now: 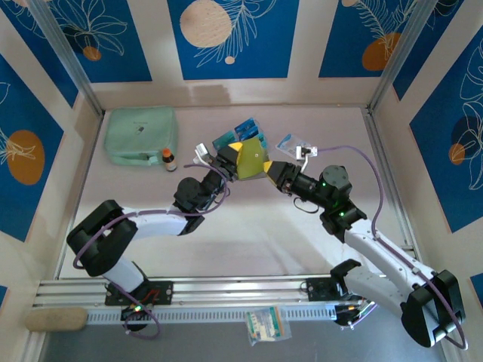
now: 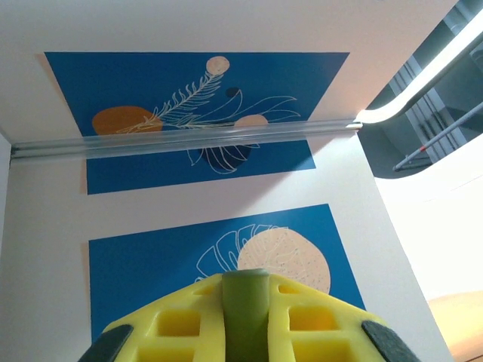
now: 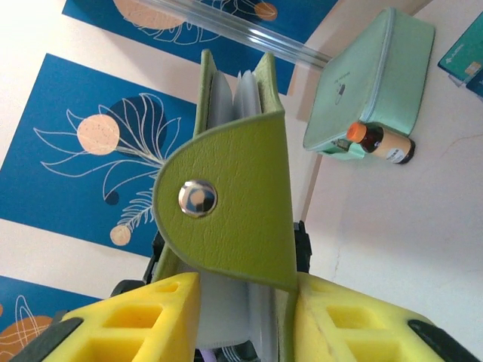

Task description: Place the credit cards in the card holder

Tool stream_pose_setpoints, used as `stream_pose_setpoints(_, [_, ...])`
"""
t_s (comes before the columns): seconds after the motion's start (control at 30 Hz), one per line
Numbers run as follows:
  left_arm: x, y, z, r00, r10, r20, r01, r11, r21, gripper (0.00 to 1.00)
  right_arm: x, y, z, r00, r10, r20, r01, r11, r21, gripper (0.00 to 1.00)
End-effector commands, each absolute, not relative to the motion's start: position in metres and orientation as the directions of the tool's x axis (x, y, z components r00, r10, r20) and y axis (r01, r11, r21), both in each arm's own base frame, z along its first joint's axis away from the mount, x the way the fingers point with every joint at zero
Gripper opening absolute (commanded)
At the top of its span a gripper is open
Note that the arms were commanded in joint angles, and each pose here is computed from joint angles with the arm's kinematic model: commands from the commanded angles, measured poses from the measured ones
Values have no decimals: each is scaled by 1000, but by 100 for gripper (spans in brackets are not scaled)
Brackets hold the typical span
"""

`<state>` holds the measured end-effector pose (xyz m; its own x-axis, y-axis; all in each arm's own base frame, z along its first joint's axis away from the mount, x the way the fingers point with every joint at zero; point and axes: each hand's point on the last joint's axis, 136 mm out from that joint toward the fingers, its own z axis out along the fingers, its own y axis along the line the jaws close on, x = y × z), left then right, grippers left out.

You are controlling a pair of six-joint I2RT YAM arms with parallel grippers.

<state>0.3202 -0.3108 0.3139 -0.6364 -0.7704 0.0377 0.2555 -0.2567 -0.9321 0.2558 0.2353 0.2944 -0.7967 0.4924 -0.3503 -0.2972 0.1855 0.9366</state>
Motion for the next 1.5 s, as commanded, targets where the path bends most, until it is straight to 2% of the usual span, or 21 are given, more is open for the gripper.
stream_pose_setpoints(0.0, [314,-314,341,-654,-755,53,305,-327,-895,0,253,242,301,-802,468,-372,-322,186,928,36])
stream_pose_setpoints(0.13, [313,-314,342,-656,-753,53,307,-330,-893,0,256,244,299,-804,468,-367,-315,189,930,35])
stream_pose_setpoints(0.37, [313,-314,342,-656,-753,54,305,-331,-893,0,260,243,294,-800,475,-367,-306,203,930,23])
stream_pose_setpoints(0.47, [313,-313,342,-656,-753,56,304,-332,-893,0,259,240,293,-798,479,-366,-302,208,930,22])
stream_pose_setpoints(0.53, [313,-313,342,-655,-754,54,307,-330,-893,0,259,237,291,-795,486,-364,-297,211,931,23])
stream_pose_setpoints(0.67, [313,-314,341,-656,-753,52,304,-327,-895,0,259,235,295,-792,488,-366,-303,206,931,35])
stream_pose_setpoints(0.73, [313,-315,341,-657,-752,54,304,-329,-894,0,259,235,297,-793,485,-369,-307,205,929,38])
stream_pose_setpoints(1.47, [312,-318,337,-662,-747,56,293,-327,-898,0,264,248,310,-804,459,-378,-324,195,926,38])
